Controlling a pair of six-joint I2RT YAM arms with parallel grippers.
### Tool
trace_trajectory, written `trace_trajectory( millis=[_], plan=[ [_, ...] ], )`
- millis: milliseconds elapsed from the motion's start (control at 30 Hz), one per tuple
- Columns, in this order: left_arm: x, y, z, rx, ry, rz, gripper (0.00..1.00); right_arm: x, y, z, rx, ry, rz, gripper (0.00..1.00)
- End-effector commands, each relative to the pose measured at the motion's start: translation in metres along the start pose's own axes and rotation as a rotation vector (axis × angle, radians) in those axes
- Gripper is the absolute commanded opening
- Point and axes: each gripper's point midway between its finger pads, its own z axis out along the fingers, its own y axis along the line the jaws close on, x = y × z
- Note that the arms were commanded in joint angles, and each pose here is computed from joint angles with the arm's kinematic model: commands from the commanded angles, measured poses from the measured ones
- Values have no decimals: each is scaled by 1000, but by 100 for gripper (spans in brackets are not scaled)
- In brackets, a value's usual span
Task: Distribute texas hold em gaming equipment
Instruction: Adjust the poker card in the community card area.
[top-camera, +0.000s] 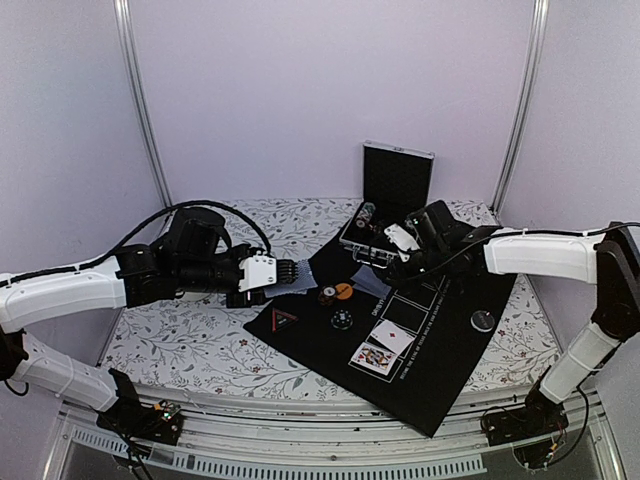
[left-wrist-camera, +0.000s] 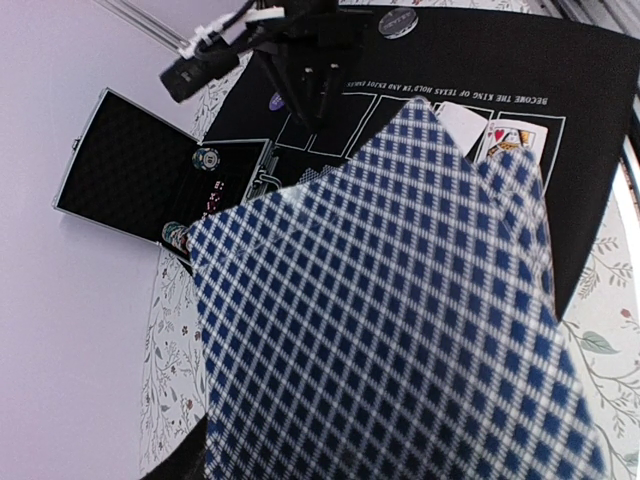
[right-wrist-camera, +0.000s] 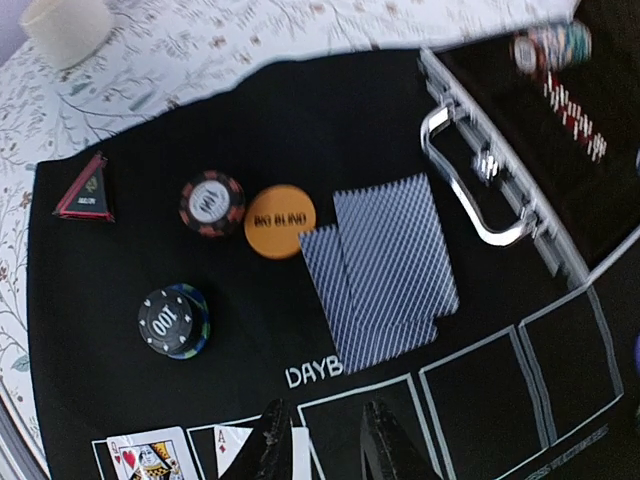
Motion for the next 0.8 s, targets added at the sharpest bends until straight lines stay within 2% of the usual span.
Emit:
trace_trajectory(
  millis=[0, 267, 767],
  plan=[
    [-8, -2, -5, 0, -31, 12, 48, 59, -8, 19, 80, 206, 316, 23],
    [-8, -3, -4, 3, -31, 11, 48, 117, -16, 43, 169, 395, 375, 3],
    [-7, -3, -3, 5, -28, 11, 48, 129, 19, 68, 81, 481, 256, 2]
  ],
)
